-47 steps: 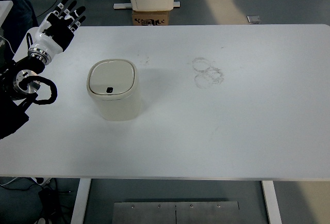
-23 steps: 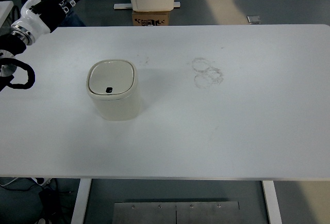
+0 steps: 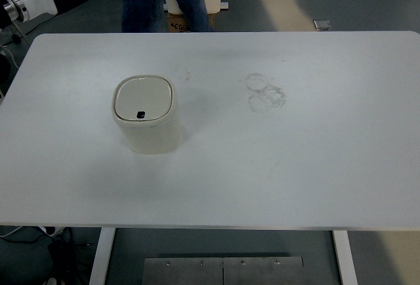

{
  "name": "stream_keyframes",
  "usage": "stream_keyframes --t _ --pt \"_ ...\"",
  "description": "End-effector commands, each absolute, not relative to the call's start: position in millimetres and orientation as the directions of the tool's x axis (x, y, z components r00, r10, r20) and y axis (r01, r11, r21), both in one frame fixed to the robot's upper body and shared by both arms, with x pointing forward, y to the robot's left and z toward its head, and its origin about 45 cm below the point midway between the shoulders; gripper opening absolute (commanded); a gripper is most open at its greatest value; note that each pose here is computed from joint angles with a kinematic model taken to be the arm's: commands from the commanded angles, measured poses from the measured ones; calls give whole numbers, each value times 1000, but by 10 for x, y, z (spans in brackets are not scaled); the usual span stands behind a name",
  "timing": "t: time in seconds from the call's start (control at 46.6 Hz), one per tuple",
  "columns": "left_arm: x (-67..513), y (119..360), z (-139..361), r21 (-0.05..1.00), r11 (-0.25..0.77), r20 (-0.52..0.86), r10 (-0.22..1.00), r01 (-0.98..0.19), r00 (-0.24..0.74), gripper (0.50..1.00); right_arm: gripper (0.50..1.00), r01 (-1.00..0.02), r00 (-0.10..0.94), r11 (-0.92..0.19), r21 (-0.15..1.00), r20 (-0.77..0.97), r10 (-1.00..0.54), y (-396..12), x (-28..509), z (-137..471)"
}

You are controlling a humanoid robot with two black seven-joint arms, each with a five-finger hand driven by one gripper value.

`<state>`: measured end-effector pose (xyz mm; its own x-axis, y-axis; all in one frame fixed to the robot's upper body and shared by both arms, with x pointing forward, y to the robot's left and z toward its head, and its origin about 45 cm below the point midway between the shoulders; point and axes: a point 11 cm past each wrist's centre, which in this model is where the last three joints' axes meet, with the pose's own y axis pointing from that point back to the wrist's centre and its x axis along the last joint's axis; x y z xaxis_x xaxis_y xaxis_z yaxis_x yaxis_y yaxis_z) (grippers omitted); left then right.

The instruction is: Open trash can

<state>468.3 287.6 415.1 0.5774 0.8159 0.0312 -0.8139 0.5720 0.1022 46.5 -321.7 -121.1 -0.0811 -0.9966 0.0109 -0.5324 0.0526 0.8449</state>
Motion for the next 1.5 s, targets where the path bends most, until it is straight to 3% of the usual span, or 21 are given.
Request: stream_keyframes --t 0.0,0.215,0.515,0.687,0.988,1.482 --pt "4610 2818 4245 134 618 86 771 -775 631 1000 991 -533 -81 52 845 11 -997 -3217 466 -1211" --pt "4464 2611 4513 221 696 231 643 -683 730 1000 991 -533 -81 52 845 11 -997 -3217 466 -1211" --pt "4243 2394 4452 477 692 368 402 -542 838 1000 991 -533 -81 52 845 11 -997 -3217 466 -1211" --pt "4134 2214 4407 567 660 421 281 -492 862 1000 991 -533 -81 52 845 11 -997 -3217 466 -1211" --pt "4090 2329 4151 693 541 482 145 -477 864 1000 991 -533 -81 52 845 11 -997 -3217 466 -1211" --pt "3876 2279 3891 766 506 436 43 -395 899 1000 991 -533 -81 52 845 11 -997 -3217 466 -1211"
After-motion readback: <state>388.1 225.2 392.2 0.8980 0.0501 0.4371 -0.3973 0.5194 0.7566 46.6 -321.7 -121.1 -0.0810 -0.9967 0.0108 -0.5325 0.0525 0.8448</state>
